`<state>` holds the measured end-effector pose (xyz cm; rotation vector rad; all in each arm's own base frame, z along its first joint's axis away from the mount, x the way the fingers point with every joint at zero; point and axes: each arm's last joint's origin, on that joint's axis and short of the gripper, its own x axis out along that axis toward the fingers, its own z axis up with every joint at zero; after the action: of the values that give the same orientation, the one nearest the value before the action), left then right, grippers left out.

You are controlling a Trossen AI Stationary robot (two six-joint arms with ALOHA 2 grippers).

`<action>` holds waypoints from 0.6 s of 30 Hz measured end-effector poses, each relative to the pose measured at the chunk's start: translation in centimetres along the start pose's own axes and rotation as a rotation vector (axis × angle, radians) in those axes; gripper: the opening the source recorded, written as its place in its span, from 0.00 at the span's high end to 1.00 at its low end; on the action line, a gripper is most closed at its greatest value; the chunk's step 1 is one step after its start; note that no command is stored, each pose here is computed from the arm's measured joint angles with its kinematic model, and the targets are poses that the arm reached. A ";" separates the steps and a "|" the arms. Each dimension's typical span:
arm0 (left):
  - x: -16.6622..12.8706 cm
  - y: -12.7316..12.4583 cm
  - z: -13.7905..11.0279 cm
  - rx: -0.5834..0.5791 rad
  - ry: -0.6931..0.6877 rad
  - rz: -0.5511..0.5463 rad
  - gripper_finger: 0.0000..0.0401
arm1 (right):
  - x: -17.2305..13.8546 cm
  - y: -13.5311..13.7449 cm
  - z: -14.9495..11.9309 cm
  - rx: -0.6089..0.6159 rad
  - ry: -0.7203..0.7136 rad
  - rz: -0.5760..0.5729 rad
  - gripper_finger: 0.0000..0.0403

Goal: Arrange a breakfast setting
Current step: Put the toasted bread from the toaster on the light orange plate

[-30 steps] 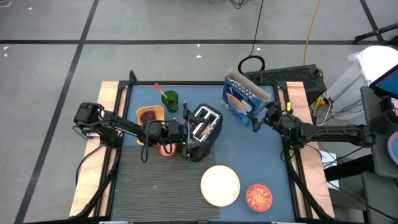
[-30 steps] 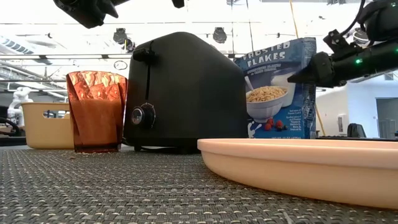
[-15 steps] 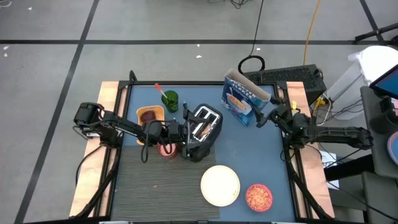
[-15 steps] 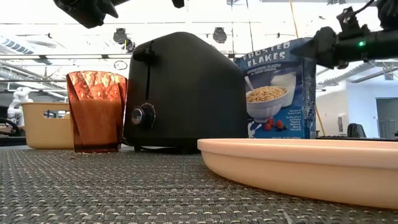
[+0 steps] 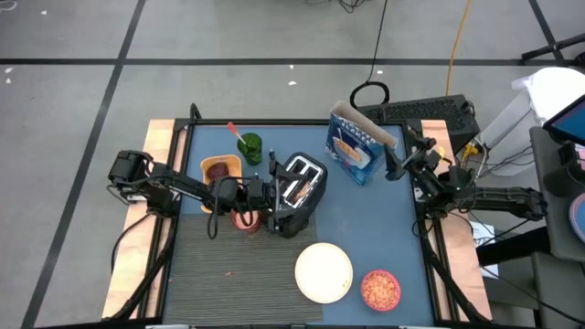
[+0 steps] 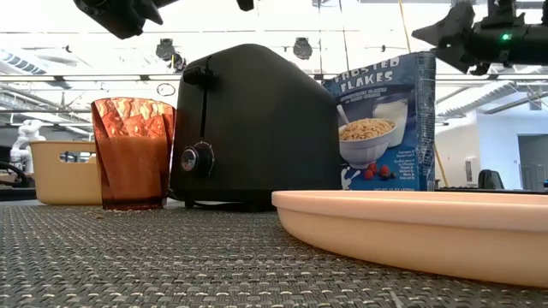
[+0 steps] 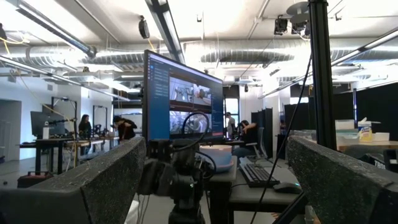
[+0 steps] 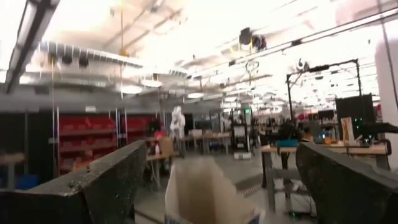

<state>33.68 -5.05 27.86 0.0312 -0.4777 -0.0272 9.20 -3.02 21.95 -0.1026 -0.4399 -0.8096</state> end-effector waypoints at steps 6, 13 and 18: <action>0.0 0.0 0.0 0.000 0.000 0.000 0.02 | 0.0 -0.1 1.0 0.125 -0.099 0.028 0.01; 0.0 0.0 0.0 0.000 0.000 0.000 0.02 | -0.3 0.2 2.1 0.300 -0.236 0.277 0.01; 0.0 0.0 0.0 -0.027 0.000 0.000 0.02 | -0.5 0.5 2.6 0.403 -0.274 0.434 0.01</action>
<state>33.68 -5.04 27.86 0.0050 -0.4777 -0.0332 8.35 -1.68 24.07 0.0671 -0.8003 -0.2692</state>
